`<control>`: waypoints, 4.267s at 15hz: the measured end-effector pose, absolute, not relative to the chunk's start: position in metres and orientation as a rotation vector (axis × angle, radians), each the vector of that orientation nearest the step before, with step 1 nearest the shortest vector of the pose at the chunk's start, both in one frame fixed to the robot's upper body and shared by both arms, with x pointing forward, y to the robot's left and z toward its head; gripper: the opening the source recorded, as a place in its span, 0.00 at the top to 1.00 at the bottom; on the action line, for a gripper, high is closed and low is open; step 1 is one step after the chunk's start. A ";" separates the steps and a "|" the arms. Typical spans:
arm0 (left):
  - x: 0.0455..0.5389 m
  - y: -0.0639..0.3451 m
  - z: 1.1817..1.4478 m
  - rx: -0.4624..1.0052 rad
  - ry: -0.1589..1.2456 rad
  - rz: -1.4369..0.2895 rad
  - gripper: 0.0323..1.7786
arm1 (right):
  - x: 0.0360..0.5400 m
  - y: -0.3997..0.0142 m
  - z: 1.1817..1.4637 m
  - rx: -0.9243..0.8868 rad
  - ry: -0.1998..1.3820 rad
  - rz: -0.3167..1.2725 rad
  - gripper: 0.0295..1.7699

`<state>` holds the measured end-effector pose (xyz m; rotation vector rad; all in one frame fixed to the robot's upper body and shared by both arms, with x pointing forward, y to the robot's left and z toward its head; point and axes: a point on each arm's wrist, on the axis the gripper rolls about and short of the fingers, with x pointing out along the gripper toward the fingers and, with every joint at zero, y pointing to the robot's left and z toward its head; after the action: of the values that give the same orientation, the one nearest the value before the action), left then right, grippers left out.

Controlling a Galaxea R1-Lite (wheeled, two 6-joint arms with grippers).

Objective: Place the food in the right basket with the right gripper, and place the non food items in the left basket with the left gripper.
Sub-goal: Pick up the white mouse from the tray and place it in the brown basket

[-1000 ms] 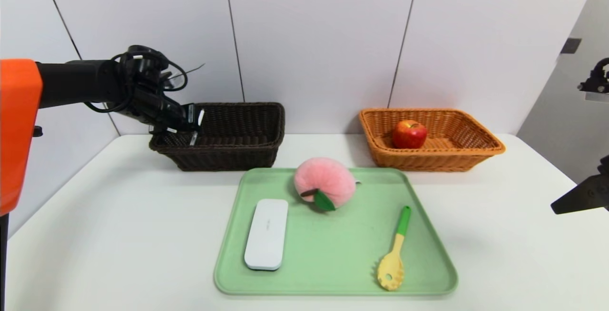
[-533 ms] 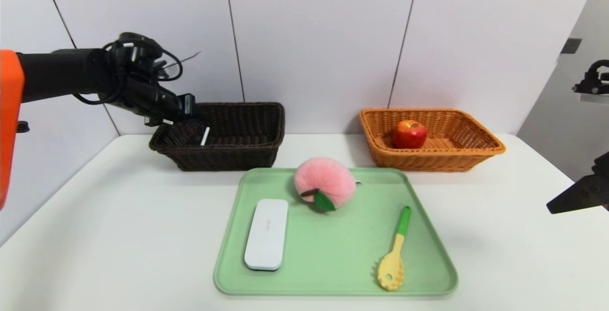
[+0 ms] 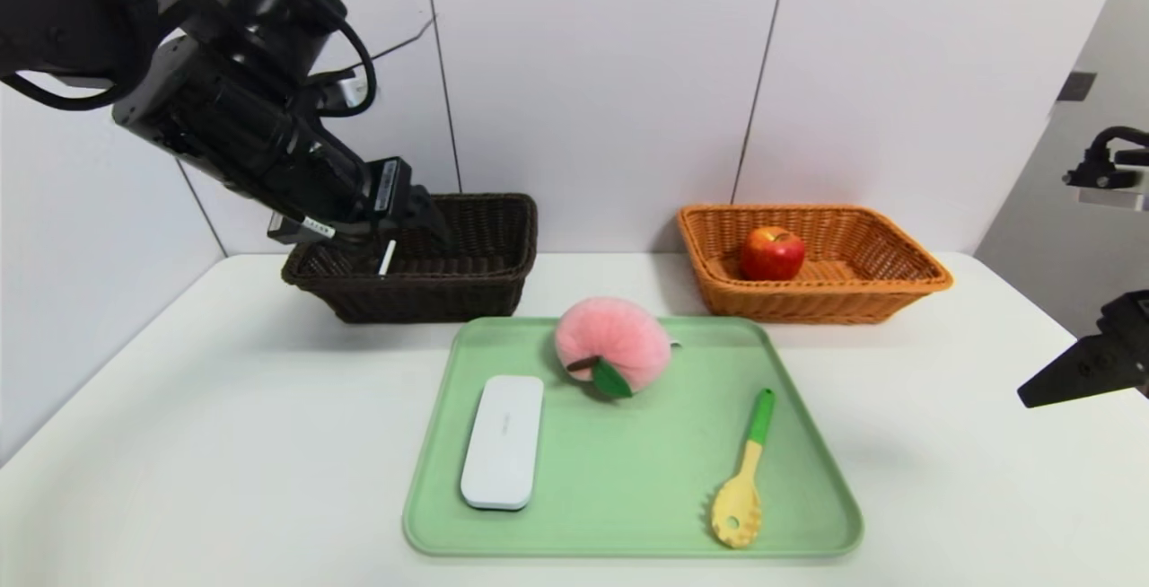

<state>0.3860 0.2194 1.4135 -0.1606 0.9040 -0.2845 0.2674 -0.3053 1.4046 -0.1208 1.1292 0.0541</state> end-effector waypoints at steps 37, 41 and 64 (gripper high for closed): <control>0.393 0.101 1.278 0.103 1.334 -0.130 0.05 | 0.283 -0.299 1.394 -0.051 1.109 0.043 0.04; 0.394 0.100 1.275 0.081 1.367 -0.155 0.05 | 0.286 -0.298 1.392 -0.057 1.116 0.045 0.04; 0.395 0.097 1.274 0.066 1.367 -0.177 0.44 | 0.287 -0.297 1.391 -0.067 1.123 0.054 0.04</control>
<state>0.3954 0.0968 1.2739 0.0663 1.3669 -0.1773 0.2872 -0.2967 1.3907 -0.0672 1.1234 0.0541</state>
